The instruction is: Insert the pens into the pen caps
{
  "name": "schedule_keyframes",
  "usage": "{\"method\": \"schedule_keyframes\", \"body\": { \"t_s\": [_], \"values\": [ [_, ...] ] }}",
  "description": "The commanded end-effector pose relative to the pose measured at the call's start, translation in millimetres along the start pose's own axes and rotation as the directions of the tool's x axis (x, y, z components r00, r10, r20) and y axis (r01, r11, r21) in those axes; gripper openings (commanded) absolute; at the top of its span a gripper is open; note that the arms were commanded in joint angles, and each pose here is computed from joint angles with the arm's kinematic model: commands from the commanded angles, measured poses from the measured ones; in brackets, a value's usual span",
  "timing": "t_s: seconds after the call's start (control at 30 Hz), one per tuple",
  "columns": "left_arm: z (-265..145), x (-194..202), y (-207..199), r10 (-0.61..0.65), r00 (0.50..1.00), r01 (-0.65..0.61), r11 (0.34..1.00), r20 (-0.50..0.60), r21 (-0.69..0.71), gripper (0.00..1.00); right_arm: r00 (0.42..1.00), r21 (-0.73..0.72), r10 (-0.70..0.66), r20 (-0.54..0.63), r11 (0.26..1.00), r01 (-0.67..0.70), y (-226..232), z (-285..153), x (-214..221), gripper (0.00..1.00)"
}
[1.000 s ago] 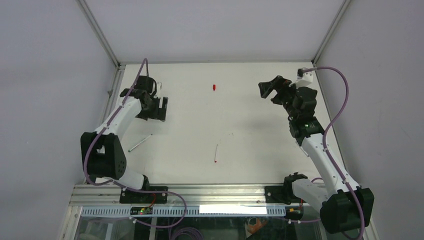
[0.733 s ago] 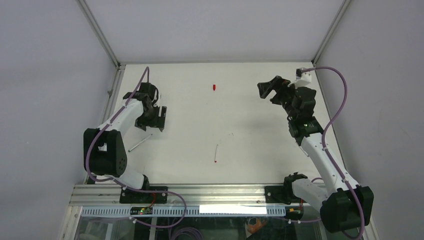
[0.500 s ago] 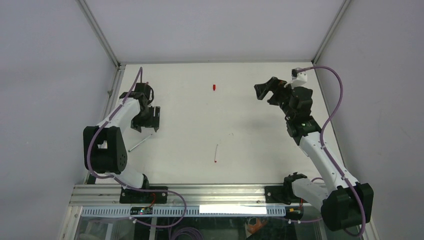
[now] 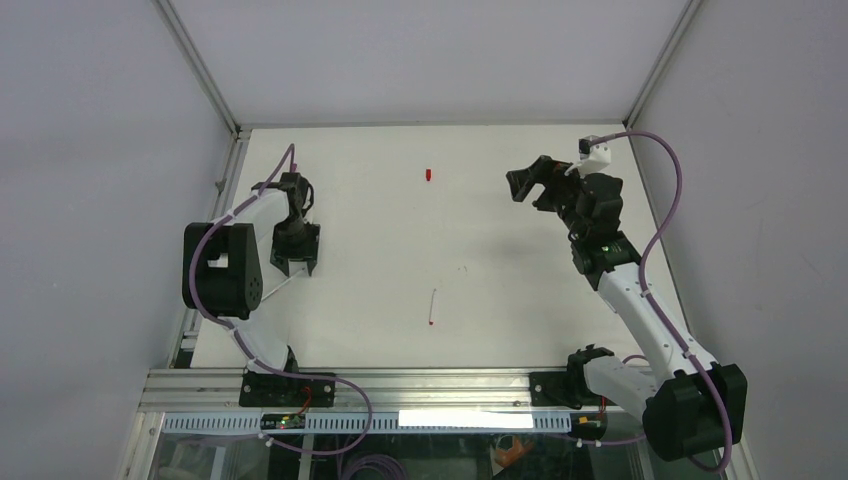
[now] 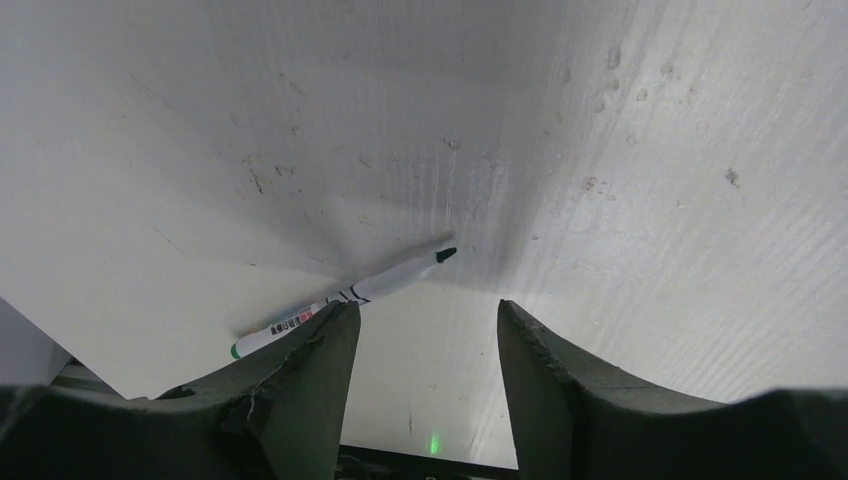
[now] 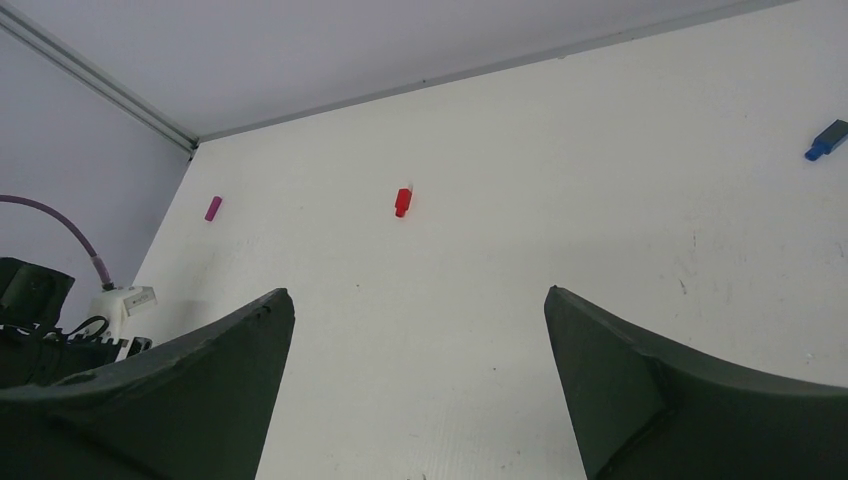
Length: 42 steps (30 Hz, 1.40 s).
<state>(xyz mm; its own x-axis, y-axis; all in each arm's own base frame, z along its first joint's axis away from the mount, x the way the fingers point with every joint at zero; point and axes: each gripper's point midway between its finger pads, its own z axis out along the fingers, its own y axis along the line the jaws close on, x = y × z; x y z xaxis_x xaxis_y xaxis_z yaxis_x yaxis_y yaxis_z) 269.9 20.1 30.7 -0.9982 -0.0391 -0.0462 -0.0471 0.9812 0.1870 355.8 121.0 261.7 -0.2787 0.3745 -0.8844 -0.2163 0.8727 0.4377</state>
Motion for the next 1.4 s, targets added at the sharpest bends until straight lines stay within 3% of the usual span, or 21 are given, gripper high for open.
{"method": "schedule_keyframes", "body": {
  "t_s": [0.0, 0.37, 0.7, 0.9, 1.1, 1.23, 1.37],
  "values": [
    [-1.1, -11.2, 7.3, -0.004, 1.000, 0.004, 1.000, 0.003, -0.022, 0.54, 0.999, -0.021, -0.025, 0.034, 0.999, 0.026, 8.1, -1.1, -13.6, 1.00],
    [9.6, -7.3, 9.0, 0.002, 0.999, -0.004, 0.999, -0.053, -0.046, 0.43, 0.999, -0.021, -0.026, 0.033, 0.999, 0.026, 7.8, -0.5, -12.2, 1.00],
    [14.3, -5.3, 7.7, 0.008, 0.997, -0.011, 0.999, -0.080, -0.045, 0.02, 0.999, -0.020, -0.024, 0.030, 0.999, 0.025, 7.2, 1.1, -10.9, 1.00],
    [13.0, -6.1, 3.7, 0.014, 0.997, -0.017, 0.999, -0.078, -0.029, 0.00, 0.999, -0.022, -0.022, 0.031, 1.000, 0.023, 7.1, 1.8, -9.6, 1.00],
    [-19.6, -38.1, -25.6, 0.072, 0.994, -0.074, 0.997, 0.078, 0.013, 0.00, 0.999, -0.037, -0.006, 0.035, 0.999, 0.007, 8.5, 3.2, -6.8, 0.99],
    [-49.3, -78.7, -73.4, 0.133, 0.965, -0.147, 0.988, 0.228, 0.048, 0.00, 0.999, -0.042, 0.002, 0.041, 0.999, 0.000, 8.6, 2.2, -6.3, 1.00],
    [-60.8, -113.5, -111.4, 0.172, 0.938, -0.198, 0.978, 0.302, 0.057, 0.00, 0.999, -0.028, -0.016, 0.048, 0.999, 0.018, 8.3, -2.5, -11.3, 0.99]
  ]
}}
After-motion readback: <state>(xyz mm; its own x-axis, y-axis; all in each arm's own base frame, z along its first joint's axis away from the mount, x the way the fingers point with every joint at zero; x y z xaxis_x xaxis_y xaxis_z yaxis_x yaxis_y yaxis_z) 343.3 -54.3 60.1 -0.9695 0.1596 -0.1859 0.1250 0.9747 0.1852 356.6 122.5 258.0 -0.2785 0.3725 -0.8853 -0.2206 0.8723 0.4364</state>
